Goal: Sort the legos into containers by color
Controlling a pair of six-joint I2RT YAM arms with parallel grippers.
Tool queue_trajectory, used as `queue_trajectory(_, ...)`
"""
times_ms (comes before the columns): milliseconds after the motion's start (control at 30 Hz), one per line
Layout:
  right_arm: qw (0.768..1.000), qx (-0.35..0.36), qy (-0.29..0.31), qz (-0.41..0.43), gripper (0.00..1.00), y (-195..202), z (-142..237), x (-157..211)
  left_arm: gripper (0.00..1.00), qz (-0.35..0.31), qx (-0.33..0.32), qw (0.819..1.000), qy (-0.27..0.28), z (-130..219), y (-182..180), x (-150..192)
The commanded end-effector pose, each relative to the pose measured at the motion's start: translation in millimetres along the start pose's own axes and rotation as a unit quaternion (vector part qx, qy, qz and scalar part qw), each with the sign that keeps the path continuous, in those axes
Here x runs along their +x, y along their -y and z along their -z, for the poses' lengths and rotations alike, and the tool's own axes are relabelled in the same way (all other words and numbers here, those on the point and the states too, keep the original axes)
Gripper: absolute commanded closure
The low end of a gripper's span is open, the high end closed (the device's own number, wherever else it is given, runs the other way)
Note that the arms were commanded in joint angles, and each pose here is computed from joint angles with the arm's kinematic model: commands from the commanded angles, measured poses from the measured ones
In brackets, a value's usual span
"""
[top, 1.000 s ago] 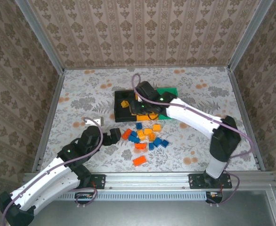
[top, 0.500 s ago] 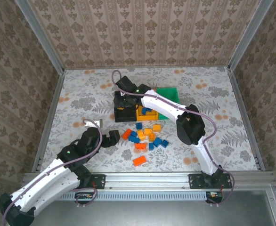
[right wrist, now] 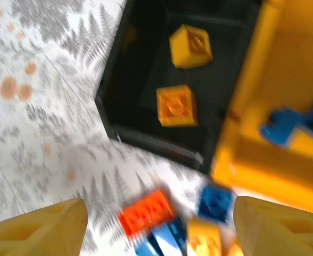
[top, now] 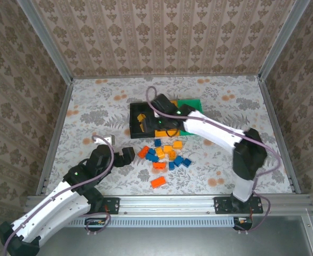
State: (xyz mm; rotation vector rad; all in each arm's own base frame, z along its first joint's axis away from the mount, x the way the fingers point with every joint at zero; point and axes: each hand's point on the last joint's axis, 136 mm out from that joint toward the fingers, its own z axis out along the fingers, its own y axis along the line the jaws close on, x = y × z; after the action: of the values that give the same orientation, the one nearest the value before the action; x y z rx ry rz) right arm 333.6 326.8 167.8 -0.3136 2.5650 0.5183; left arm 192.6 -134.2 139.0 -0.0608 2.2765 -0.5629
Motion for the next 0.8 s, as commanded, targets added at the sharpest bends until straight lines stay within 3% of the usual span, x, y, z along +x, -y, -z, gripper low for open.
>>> queue_trajectory(0,0.998,0.045,-0.028,-0.016,0.26,36.9,14.0,47.4,0.00,0.010,-0.001,1.000,-0.003,-2.8,-3.4,3.6)
queue_trajectory(167,0.990,0.118,-0.076,-0.023,0.24,94.9,33.2,121.4,0.00,0.018,-0.004,1.000,-0.004,-5.1,-6.4,4.8)
queue_trajectory(367,0.977,0.158,-0.137,-0.037,0.23,130.3,27.6,183.1,0.00,0.029,-0.007,1.000,-0.006,-7.4,-10.0,6.5)
queue_trajectory(567,0.972,0.168,-0.161,-0.029,0.23,139.7,17.2,205.0,0.00,0.036,-0.013,0.999,-0.010,-7.6,-13.4,7.8)
queue_trajectory(767,0.973,0.173,-0.149,-0.022,0.23,140.2,2.9,198.9,0.00,0.042,-0.016,0.999,-0.013,-9.1,-16.6,10.2)
